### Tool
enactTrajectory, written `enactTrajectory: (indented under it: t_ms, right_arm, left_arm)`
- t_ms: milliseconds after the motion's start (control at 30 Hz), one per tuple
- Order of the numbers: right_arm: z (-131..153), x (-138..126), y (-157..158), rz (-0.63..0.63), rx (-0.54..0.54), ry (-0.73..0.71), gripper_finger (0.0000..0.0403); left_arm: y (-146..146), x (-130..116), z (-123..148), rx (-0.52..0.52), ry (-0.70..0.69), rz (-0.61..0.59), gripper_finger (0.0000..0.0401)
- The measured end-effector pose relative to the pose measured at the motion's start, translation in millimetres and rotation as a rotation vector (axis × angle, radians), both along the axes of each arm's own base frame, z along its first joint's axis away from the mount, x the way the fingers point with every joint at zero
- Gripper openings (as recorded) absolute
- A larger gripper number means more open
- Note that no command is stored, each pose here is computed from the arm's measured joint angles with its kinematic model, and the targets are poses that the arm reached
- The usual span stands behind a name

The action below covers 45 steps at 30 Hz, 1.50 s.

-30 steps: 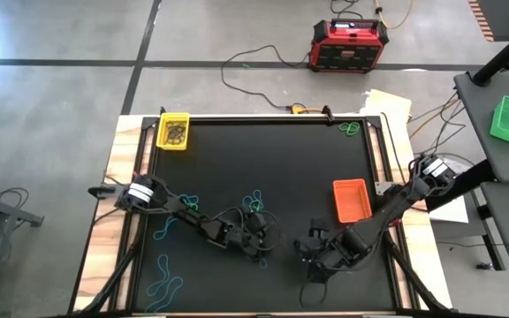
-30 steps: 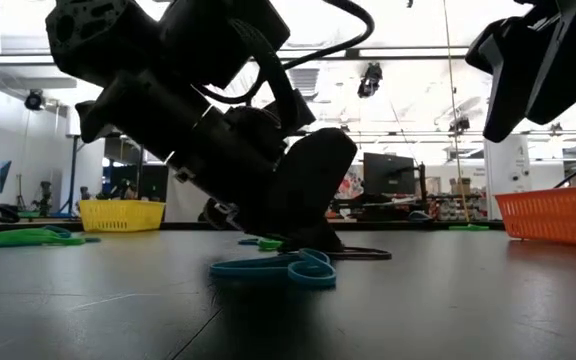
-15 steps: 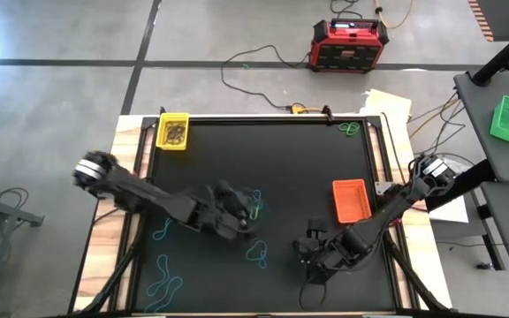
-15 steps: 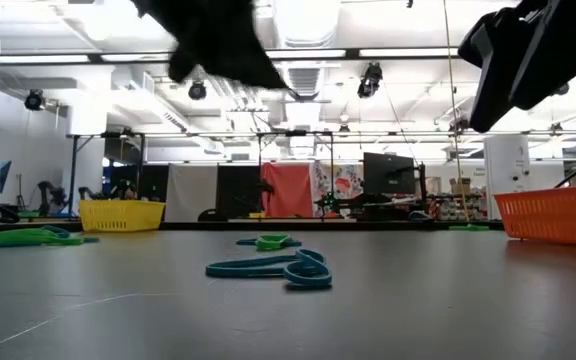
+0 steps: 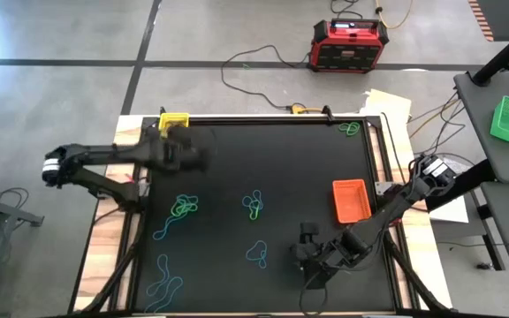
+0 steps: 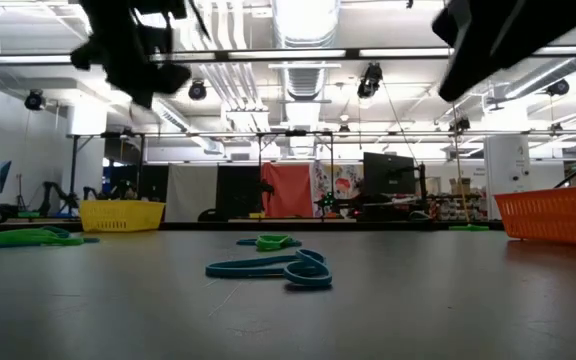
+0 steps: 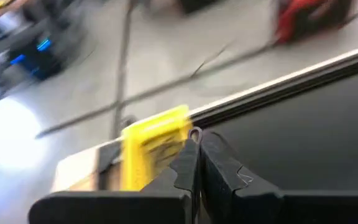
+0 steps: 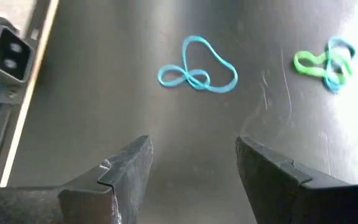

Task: Sort rubber bands into baskets
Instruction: Put the purple rubber band into the yellow bin

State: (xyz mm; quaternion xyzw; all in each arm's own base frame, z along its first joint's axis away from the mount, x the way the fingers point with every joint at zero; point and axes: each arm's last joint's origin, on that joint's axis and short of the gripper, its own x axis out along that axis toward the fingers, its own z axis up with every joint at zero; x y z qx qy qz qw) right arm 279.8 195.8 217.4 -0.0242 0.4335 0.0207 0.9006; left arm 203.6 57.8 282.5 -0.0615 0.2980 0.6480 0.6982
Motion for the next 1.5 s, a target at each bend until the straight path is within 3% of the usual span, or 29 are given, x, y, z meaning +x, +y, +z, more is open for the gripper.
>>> enactTrajectory:
  t_ms: [67,200,300,600,733,1200,1500]
  right_arm:
    - [1,2,1,0.033,-0.011,-0.021,0.0224]
    - [4,1,1,0.07,-0.026,0.005,0.0224]
    - [9,0,1,0.095,-0.048,0.033,0.0224]
    - [30,4,-10,0.101,-0.126,0.114,0.0224]
    - [41,12,-21,0.075,-0.137,0.121,0.0224]
    - [49,25,-37,0.046,-0.115,0.094,0.0224]
    - [49,30,-47,0.023,-0.122,0.097,0.0232]
  left_arm:
    - [31,-6,-6,-0.077,0.084,0.073,0.0]
    - [93,-24,-18,-0.298,0.125,0.153,0.0]
    - [125,-43,-31,-0.403,0.161,0.228,0.0]
    - [167,-46,-80,-0.587,0.328,0.219,0.0]
    - [183,-49,-103,-0.671,0.341,0.215,0.0]
    - [216,-38,-129,-0.737,0.334,0.2,0.0014]
    - [211,-41,-114,-0.725,0.351,0.191,0.0065]
